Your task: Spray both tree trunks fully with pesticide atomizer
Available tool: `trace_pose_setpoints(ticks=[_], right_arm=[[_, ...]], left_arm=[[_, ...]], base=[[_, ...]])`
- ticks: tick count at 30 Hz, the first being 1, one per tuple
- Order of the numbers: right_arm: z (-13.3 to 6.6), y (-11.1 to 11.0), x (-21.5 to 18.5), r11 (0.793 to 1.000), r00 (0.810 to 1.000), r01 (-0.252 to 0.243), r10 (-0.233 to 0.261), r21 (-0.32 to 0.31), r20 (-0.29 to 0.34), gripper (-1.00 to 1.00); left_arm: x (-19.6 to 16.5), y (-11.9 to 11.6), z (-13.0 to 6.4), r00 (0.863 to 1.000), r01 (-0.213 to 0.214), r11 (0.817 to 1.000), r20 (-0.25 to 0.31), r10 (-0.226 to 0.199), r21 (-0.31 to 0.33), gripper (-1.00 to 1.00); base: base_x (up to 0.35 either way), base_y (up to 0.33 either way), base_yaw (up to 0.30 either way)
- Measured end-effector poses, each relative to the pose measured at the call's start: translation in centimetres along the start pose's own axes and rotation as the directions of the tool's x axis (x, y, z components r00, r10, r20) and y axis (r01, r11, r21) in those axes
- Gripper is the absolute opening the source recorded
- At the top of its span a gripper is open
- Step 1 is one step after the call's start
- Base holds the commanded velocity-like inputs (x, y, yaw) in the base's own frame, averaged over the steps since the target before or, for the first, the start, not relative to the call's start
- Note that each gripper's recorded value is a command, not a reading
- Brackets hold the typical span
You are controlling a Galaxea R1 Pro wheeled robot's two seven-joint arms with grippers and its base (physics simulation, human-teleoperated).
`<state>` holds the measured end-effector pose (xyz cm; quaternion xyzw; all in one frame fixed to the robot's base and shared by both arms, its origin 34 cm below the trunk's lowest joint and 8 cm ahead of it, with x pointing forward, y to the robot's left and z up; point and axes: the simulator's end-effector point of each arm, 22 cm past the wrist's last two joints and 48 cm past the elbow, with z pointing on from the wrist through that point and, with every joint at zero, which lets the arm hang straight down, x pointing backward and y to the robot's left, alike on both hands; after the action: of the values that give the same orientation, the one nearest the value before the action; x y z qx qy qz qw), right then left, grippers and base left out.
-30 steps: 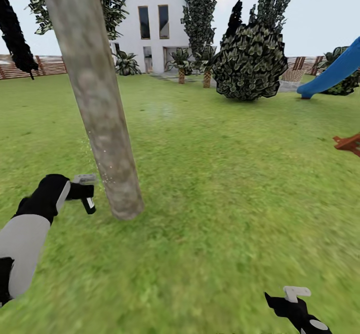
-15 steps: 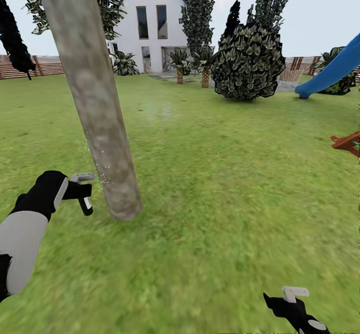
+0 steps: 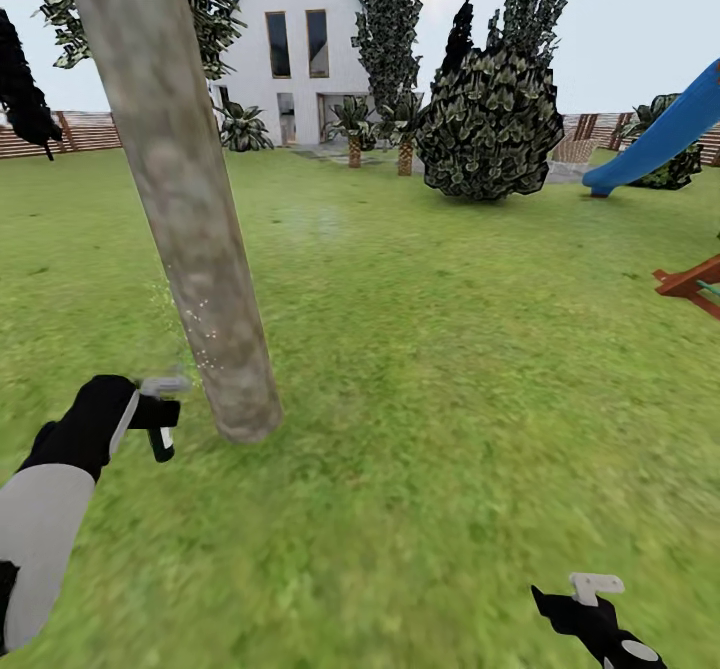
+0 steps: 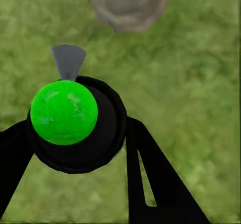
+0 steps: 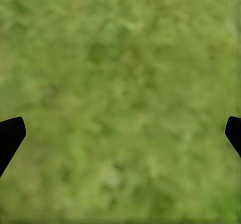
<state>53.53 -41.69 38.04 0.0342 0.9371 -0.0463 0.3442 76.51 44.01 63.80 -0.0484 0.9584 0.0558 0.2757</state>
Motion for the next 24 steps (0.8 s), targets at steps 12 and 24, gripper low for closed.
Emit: trace_pose_setpoints(ticks=[12,24], right_arm=[[0.0,0.1,0.0,1.000,1.000,0.000,0.000,-0.001,0.000,1.00],[0.0,0.1,0.0,1.000,1.000,0.000,0.000,-0.001,-0.001,1.00]], left_arm=[[-15.8,0.6,-10.1,0.975,0.037,0.998,0.219,-0.047,0.051,-1.00],[-4.5,0.1,-3.0,0.998,0.021,0.998,0.050,-0.024,0.051,-1.00]], base=[[0.000,0.000,0.000],[0.000,0.000,0.000]])
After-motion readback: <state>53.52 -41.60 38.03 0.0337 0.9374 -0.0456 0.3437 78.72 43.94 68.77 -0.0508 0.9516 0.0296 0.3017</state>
